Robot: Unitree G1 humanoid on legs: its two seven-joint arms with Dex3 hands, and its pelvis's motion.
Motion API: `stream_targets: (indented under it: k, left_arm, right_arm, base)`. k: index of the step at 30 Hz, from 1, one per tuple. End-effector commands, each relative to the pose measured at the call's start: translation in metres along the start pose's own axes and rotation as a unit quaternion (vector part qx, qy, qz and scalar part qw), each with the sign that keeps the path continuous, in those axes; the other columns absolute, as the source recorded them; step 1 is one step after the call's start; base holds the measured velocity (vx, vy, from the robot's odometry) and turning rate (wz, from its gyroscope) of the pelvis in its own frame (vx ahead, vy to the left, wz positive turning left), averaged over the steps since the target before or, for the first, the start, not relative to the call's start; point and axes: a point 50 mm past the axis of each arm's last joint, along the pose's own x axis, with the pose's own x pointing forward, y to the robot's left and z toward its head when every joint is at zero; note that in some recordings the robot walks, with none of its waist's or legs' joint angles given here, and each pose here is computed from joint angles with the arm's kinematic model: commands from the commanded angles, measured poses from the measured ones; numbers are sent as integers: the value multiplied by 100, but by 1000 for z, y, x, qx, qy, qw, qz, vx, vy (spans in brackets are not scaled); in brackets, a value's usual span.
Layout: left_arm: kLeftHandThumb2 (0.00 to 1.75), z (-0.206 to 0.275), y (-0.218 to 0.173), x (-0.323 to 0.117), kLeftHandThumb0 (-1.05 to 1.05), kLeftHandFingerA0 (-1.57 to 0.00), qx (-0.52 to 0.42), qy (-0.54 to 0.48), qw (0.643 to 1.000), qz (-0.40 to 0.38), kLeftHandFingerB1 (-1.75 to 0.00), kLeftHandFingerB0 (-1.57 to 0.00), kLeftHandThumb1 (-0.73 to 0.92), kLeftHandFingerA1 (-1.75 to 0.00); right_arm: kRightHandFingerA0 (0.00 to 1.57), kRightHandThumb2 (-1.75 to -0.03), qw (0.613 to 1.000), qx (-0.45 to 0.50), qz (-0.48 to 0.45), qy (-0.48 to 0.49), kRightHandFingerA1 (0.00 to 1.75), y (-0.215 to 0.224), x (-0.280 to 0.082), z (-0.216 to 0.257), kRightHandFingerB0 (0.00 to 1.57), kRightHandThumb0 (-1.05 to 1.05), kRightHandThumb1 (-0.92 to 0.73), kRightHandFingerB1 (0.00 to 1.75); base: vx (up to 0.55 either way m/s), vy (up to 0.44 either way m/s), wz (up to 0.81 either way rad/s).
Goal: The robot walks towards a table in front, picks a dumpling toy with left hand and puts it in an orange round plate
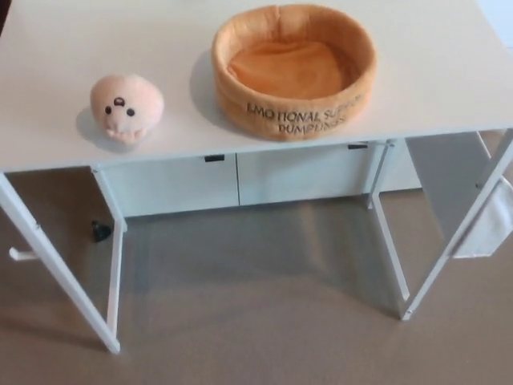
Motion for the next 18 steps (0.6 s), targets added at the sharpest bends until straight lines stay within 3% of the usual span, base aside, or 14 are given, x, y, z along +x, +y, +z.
stream_targets:
  k: [1,3,4,5,6,7,10,11,13,14,15,17,18]
  left_arm:
    - [80,-3,7,-1,-43,-56,-2,6,1000,3,-47,-35,53,-58]
    - [79,-2,8,-1,-40,-53,3,4,1000,5,-47,-36,55,-55]
    - [59,-1,8,0,-33,-58,4,5,1000,5,-35,-42,66,-43]
    - [79,-1,8,0,-41,-52,1,6,1000,3,-47,-35,55,-56]
    - [79,-1,8,0,-41,-52,0,6,1000,3,-47,-35,55,-56]
    - [60,-1,9,0,-34,-59,1,6,1000,3,-36,-41,66,-47]
    - [60,-1,9,0,-34,-60,10,3,1000,7,-35,-41,67,-46]
    - [80,0,10,0,-41,-52,8,1,1000,6,-47,-35,55,-56]
    - [80,0,10,0,-41,-53,16,3,1000,5,-46,-34,55,-56]
    - [59,0,10,0,-32,-61,16,3,1000,6,-35,-41,66,-46]
    - [81,0,10,1,-44,-54,15,3,1000,7,-47,-34,54,-57]
    - [81,1,11,1,-44,-54,14,4,1000,6,-47,-34,54,-57]
    - [59,1,11,1,-34,-62,14,2,1000,7,-35,-41,65,-47]
  right_arm:
    - [67,-58,1000,7,1,3,43,-4,0,0,49,-31,-62,36]
    - [68,-59,1000,8,0,2,44,-3,0,0,50,-31,-62,36]
    - [68,-59,1000,8,-1,-1,45,-3,0,1,51,-31,-62,37]
    - [68,-59,1000,5,-1,-1,43,-3,0,0,50,-31,-63,36]
    - [68,-59,1000,5,-1,0,43,-3,0,0,50,-31,-63,36]
    - [68,-59,1000,3,-1,-1,44,-3,0,0,50,-31,-62,37]
    - [68,-59,1000,3,-1,-1,44,-2,0,0,50,-32,-61,37]
    - [70,-59,1000,6,-1,1,46,-2,0,0,50,-32,-61,37]
    - [69,-60,1000,1,0,3,46,-2,0,-1,50,-32,-62,37]
    - [69,-59,1000,2,0,3,46,-2,0,-1,51,-32,-63,37]
    - [69,-59,1000,3,0,3,44,-2,0,0,51,-32,-62,37]
    - [69,-59,1000,4,0,4,44,-2,0,1,51,-32,-62,37]
    - [69,-59,1000,5,0,4,44,-2,0,1,51,-31,-62,37]
  base:
    - [272,238,1]
    - [380,147,-6]
    - [363,119,4]
    - [200,164,3]
    - [199,128,7]
    - [178,127,5]
    - [176,74,5]
    - [198,53,7]
    - [173,-5,11]
    - [226,-63,12]
    - [266,-121,6]
    - [355,-140,11]
    - [457,-21,49]
